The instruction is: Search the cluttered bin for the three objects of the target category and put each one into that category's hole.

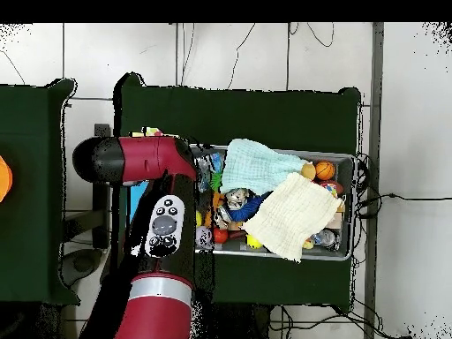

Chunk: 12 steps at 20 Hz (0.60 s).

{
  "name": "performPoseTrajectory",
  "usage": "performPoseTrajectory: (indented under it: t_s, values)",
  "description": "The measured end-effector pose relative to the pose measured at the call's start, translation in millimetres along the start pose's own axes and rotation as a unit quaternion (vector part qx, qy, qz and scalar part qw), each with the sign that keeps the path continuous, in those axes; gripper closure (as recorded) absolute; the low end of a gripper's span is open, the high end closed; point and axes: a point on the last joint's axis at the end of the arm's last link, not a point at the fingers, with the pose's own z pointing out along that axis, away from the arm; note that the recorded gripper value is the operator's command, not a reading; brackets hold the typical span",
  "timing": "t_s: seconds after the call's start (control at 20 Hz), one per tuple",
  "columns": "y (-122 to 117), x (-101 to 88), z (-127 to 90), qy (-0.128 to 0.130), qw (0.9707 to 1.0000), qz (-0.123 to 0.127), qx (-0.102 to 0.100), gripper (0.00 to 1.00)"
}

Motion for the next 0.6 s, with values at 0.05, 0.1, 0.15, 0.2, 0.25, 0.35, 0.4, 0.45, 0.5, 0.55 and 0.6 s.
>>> performPoseTrajectory:
  t_s: [0.05,0.1,0.15,0.2,0.25,0.35,0.4,0.45,0.5,0.55,0.6]
  values:
    - [0.3,0.4,0.0,0.001,1.0000,0.003,0.000,1.00]
    - [0.4,0.5,-0.1,0.001,1.0000,0.004,-0.001,1.00]
    - [0.3,0.6,-0.1,0.001,1.0000,0.004,-0.001,1.00]
    - [0.0,0.8,0.1,0.002,1.0000,0.005,-0.001,1.00]
    - [0.0,0.8,0.0,0.002,1.0000,0.005,-0.001,1.00]
    - [-0.3,1.2,-0.1,0.002,1.0000,0.005,-0.001,1.00]
    - [-0.9,1.7,-0.3,0.002,1.0000,0.006,-0.001,1.00]
    - [-1.1,2.0,-0.3,0.003,1.0000,0.006,-0.001,1.00]
    - [-1.7,2.9,-0.4,0.003,1.0000,0.006,-0.001,1.00]
    - [-2.3,3.4,-0.4,0.002,1.0000,0.007,-0.001,1.00]
    - [-2.8,3.8,-0.4,0.001,1.0000,0.007,-0.001,1.00]
